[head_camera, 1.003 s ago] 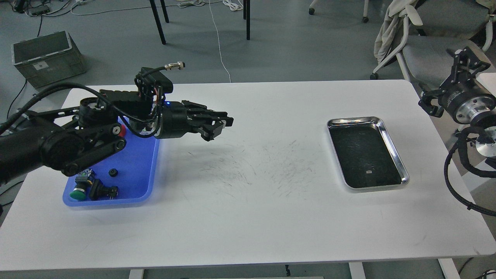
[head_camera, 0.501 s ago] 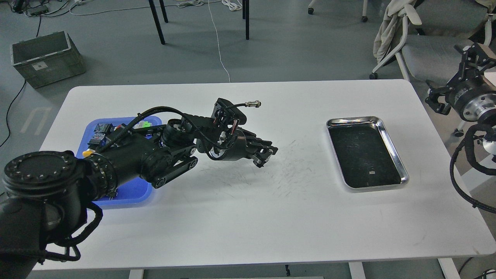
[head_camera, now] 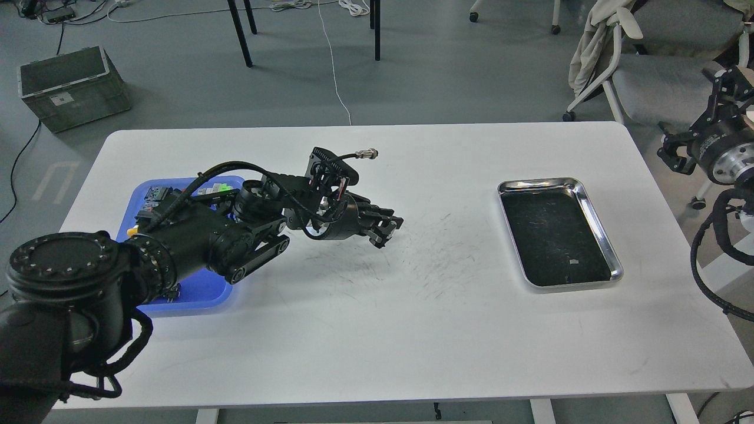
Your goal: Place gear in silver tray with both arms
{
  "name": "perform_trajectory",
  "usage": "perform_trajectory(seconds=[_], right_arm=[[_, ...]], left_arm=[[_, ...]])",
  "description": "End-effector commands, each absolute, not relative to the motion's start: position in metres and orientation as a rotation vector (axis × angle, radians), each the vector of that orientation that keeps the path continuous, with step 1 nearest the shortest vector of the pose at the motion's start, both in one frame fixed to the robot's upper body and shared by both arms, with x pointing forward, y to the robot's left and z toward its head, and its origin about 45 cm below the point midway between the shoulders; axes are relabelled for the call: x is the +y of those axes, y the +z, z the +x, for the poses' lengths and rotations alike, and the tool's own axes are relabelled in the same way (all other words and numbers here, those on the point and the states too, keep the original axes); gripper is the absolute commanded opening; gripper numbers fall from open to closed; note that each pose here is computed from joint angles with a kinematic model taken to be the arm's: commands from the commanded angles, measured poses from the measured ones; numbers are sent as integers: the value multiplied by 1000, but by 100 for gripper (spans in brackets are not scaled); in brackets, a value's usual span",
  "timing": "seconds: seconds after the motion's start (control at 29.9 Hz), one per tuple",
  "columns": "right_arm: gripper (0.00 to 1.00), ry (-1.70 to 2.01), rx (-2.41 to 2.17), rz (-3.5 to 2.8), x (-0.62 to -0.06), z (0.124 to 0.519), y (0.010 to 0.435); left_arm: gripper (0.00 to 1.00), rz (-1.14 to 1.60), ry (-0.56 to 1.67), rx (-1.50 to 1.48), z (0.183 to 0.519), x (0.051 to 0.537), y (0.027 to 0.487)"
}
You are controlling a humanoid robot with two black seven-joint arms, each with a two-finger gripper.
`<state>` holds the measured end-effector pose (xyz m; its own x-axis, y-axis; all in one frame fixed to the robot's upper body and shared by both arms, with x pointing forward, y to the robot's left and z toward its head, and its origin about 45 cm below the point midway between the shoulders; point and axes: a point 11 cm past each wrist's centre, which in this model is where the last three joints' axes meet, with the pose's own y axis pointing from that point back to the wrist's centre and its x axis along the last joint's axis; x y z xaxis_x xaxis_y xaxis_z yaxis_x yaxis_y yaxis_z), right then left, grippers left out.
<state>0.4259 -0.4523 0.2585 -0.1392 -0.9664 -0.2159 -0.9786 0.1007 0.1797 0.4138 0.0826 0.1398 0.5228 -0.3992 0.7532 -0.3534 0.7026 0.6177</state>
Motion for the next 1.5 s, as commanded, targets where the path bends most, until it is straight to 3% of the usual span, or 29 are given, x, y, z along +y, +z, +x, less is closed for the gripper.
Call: perform_trajectory(seconds=[0.0, 0.57, 0.7, 0.8, 0.94, 1.04, 1.47], right_arm=[[100, 439, 2296, -2034, -451, 427, 257], [100, 420, 2295, -2049, -454, 429, 256], [100, 421, 2294, -2051, -453, 429, 256], [100, 418, 2297, -2048, -455, 428, 256], [100, 418, 2296, -2051, -454, 428, 256], [100, 417, 2298, -2051, -455, 428, 256], [100, 392, 2310, -2078, -455, 427, 255]], left_arm=[[6, 775, -53, -1072, 404, 67, 144], [8, 690, -86, -1068, 382, 47, 141], [13, 688, -86, -1058, 380, 47, 138], [25, 680, -76, -1042, 380, 47, 139], [28, 643, -73, -1024, 373, 39, 141], [40, 626, -68, -1009, 371, 36, 142], [51, 601, -31, -982, 374, 33, 149]])
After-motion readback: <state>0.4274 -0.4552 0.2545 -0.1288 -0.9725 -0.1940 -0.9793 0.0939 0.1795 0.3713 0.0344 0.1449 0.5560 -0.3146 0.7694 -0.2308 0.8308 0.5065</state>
